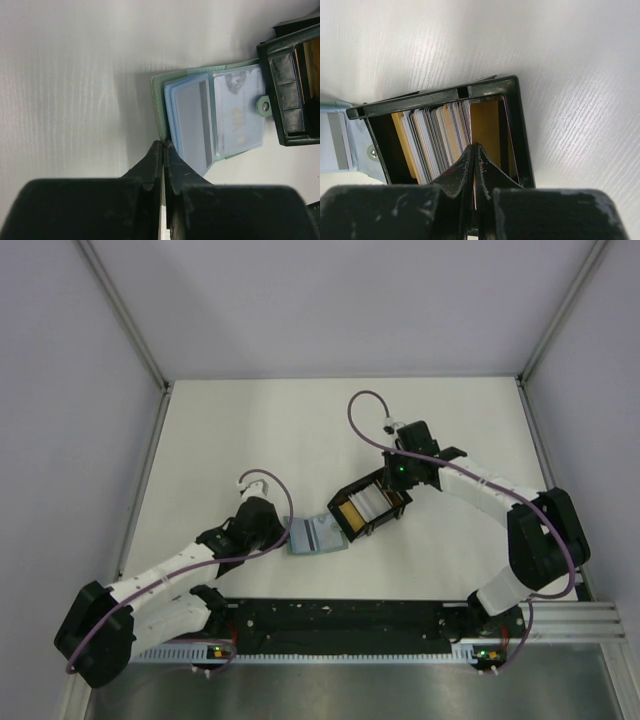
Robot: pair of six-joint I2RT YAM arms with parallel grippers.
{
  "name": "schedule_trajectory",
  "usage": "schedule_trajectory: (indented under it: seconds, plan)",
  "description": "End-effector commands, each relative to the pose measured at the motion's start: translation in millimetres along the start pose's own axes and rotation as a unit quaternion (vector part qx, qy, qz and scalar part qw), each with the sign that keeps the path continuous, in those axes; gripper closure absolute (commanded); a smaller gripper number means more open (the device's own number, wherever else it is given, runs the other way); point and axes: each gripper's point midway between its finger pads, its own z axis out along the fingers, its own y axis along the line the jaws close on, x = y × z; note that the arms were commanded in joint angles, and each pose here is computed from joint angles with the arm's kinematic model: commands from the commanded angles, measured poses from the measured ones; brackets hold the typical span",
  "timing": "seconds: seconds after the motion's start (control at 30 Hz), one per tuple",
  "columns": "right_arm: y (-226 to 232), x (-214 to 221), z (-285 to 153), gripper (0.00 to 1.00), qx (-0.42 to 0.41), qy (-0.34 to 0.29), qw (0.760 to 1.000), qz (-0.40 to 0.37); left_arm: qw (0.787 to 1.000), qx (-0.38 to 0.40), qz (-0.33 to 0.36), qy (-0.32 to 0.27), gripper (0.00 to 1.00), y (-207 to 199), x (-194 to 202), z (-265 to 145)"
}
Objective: Put the credit cards into the card holder
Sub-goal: Pick up the credit card from the storage box.
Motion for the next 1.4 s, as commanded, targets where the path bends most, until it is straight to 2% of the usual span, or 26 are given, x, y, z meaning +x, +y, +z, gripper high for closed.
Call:
schedule_trajectory:
  seconds: [0.0,0.33,0.7,0.87,0.9,0.93,1.03,1.37]
  plan:
    - [12.2,-27.0,-18.3,1.0,-0.021,-0.041,0.999,-0.001,0.999,0.028,-0.002,-0.022,1.0,-17.2,-16.4,-1.2]
    - [25.1,-10.4,-6.4,1.0,-0.064,0.0,0.998,0.019,0.999,0.031,-0.002,-0.021,1.0,-18.1,-15.5,-0.9]
    - [20.5,-16.4,-8.1,1.0,-0.073,-0.001,0.996,0.053,0.999,0.032,-0.001,-0.019,1.0,-18.8,-15.7,0.4]
    - [14.0,-18.3,-8.2,1.0,-0.056,-0.008,0.997,0.045,0.999,0.029,-0.001,-0.018,1.0,-16.3,-15.1,1.3]
    - [11.5,-18.6,-8.7,0.92,-0.048,-0.012,0.998,0.044,0.999,0.028,0.0,-0.017,1.0,-16.0,-13.8,1.3]
    - [9.3,-18.1,-8.6,0.76,-0.043,-0.014,0.998,0.041,0.999,0.028,-0.002,-0.017,1.0,-15.4,-14.0,1.6]
    - [2.9,-16.7,-5.8,0.59,-0.03,-0.013,0.999,0.032,0.999,0.029,-0.001,-0.015,1.0,-15.6,-13.4,2.2]
    - [-1.6,1.5,17.7,0.45,-0.011,0.026,0.999,0.02,0.999,0.033,-0.001,-0.016,1.0,-18.0,-15.7,1.8]
